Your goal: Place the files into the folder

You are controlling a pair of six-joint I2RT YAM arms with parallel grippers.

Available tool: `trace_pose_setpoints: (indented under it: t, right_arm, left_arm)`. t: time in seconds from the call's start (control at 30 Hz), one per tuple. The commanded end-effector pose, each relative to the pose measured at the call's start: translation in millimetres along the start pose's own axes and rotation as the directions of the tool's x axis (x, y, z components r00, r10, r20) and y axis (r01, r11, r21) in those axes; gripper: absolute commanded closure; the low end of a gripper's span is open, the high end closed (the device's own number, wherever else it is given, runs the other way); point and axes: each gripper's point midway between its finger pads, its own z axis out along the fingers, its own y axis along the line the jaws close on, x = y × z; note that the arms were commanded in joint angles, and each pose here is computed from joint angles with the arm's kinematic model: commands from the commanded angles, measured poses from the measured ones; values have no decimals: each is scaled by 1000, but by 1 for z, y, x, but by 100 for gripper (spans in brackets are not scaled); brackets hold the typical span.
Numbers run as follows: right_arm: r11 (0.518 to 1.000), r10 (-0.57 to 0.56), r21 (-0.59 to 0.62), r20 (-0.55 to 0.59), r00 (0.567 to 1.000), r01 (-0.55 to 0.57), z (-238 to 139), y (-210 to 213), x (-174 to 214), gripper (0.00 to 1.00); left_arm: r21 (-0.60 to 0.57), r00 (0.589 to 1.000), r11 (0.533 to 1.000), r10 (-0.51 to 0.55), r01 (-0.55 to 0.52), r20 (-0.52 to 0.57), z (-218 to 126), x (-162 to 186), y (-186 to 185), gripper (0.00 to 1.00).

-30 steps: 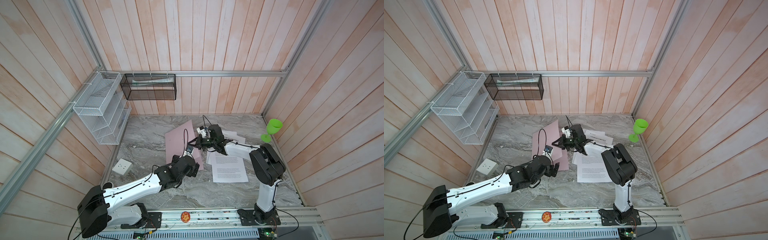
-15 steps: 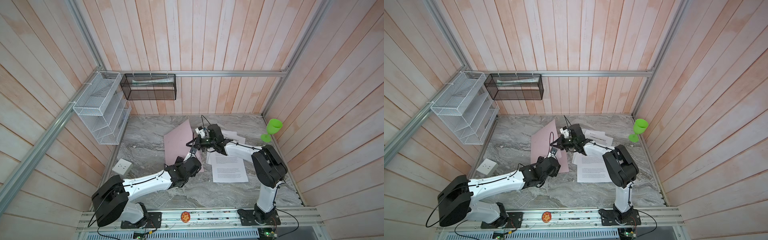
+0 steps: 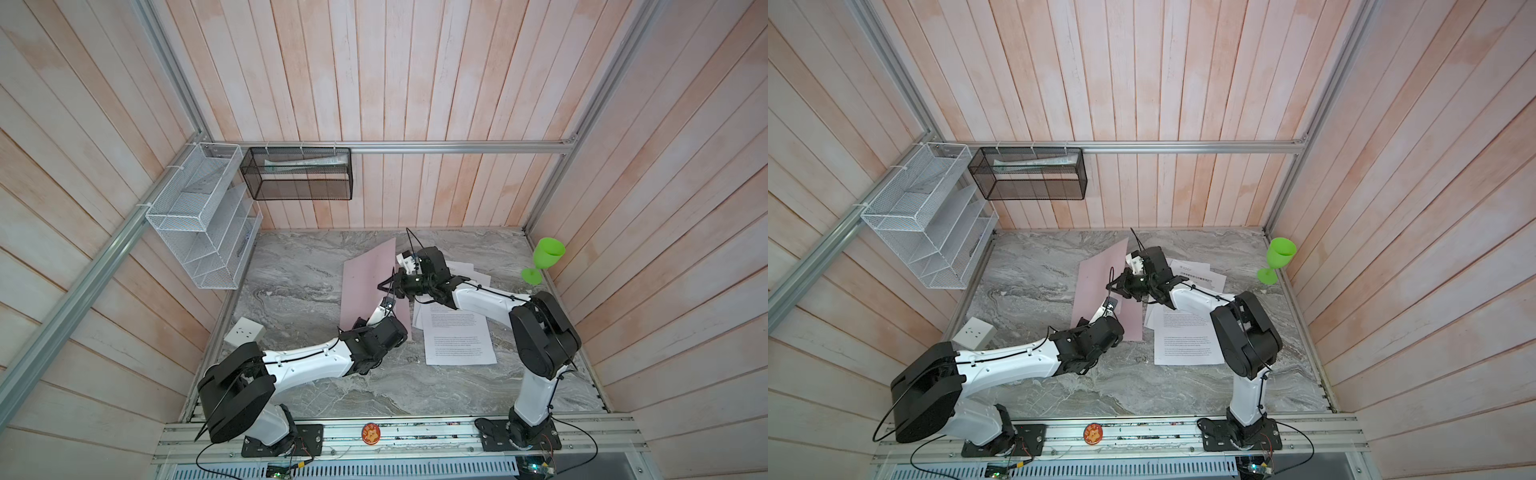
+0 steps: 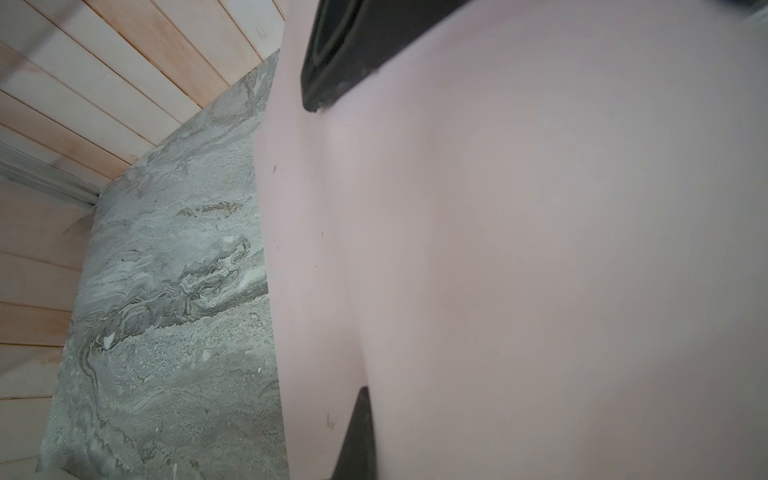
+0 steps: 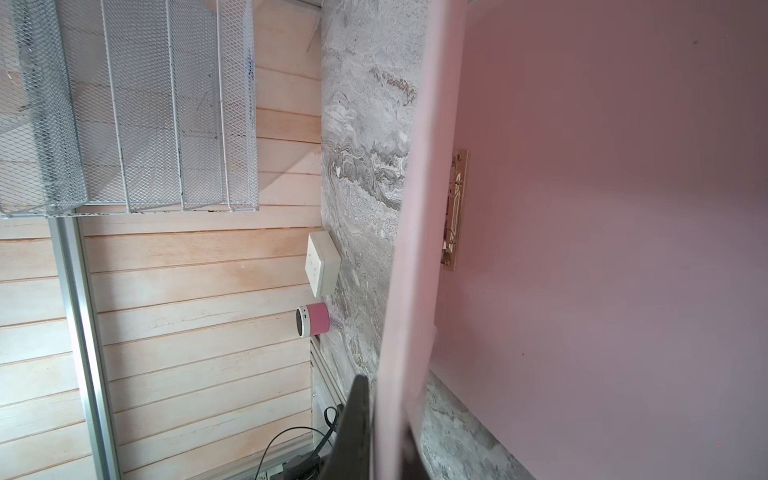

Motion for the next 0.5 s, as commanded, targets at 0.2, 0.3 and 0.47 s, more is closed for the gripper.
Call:
trace_pose_setpoints:
  t: [0.2, 0.3, 0.47]
  right_arm:
    - [985, -152, -96, -61, 987, 146, -7, 32, 3, 64]
    - [976, -185, -117, -13, 983, 182, -21, 38, -10, 46]
    - [972, -209, -101, 44, 977, 213, -42, 37, -29, 33]
  left_arm:
    - [116, 994, 987, -109, 108, 2, -18, -23, -10, 100]
    - [139, 992, 982, -130, 127, 7, -23, -29, -10, 100]
    - [154, 987, 975, -159, 157, 0, -27, -32, -8, 100]
